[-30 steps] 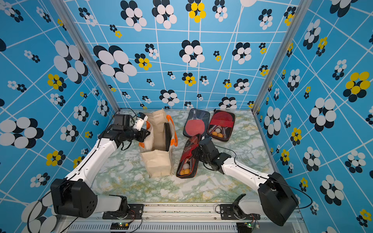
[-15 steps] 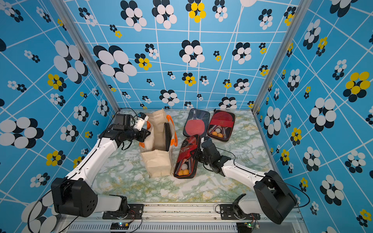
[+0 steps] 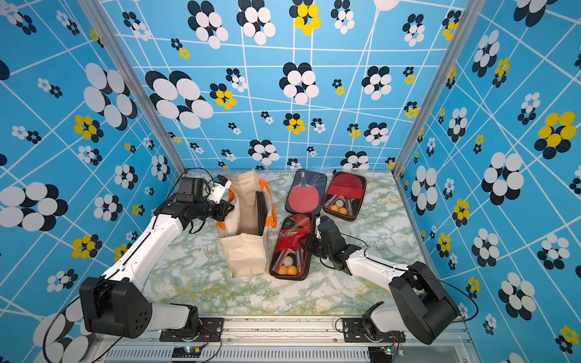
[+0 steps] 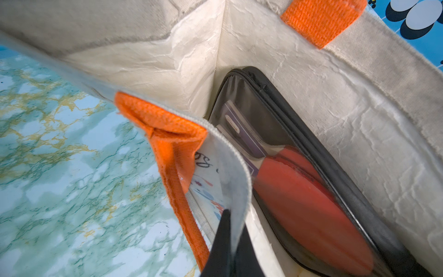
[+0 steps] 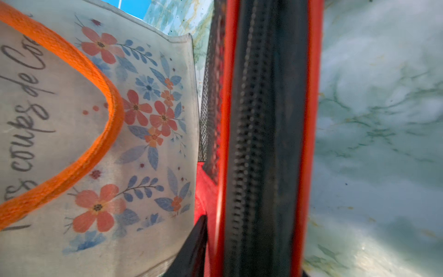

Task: Remove the ping pong set from the canvas bag
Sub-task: Place the ping pong set at the center of the board.

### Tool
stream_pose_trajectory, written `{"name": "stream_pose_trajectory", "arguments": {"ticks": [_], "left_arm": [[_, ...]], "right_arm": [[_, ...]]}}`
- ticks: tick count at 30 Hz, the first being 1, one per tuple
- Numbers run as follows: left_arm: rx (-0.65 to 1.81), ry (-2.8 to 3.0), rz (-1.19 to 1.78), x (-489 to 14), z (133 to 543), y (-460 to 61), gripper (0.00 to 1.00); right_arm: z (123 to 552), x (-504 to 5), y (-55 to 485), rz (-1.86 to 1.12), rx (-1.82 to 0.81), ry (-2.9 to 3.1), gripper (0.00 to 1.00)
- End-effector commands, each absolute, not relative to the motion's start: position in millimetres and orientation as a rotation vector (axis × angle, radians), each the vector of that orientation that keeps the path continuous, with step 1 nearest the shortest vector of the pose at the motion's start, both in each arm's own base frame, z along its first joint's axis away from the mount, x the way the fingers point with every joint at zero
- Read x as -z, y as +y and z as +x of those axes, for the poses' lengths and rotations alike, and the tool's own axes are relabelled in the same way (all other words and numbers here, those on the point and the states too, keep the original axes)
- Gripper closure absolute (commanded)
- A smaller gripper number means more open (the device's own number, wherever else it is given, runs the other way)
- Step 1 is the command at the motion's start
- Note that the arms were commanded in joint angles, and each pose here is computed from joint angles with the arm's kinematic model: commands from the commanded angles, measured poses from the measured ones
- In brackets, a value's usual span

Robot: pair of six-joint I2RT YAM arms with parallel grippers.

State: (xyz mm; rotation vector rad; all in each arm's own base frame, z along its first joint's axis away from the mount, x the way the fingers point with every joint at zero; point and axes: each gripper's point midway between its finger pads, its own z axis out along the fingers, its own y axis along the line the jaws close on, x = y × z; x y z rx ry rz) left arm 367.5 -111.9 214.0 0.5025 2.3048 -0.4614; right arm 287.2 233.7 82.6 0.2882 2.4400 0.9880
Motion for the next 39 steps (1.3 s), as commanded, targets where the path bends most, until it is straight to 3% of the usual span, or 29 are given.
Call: {"name": "stream_pose_trajectory", "arguments": {"ticks": [1, 4, 14, 23, 39], "left_arm": [[0.452, 2.332, 0.524, -209.8, 366.8, -114.0, 1.0], [0.454, 2.332, 0.528, -209.9, 367.1, -114.8, 1.0], [0.453, 2.33, 0.533, -210.6, 366.0, -115.7, 1.0], [0.45, 2.326, 0.538, -211.3, 365.1, -116.0, 1.0], [0.45, 2.314, 0.537, -216.4, 364.9, -116.1, 1.0]], "right_arm": [[258.6, -34.2, 212.0, 0.305, -0.833, 2.62, 0.6], [256.6, -28.3, 210.0, 0.309, -0.819, 2.636, 0.59], [258.9, -25.9, 197.8, 0.34, -0.77, 2.643, 0.37], [261.2, -40.3, 184.1, 0.328, -0.695, 2.634, 0.33], [295.5, -173.9, 175.5, 0.254, -0.622, 2.406, 0.26]]}}
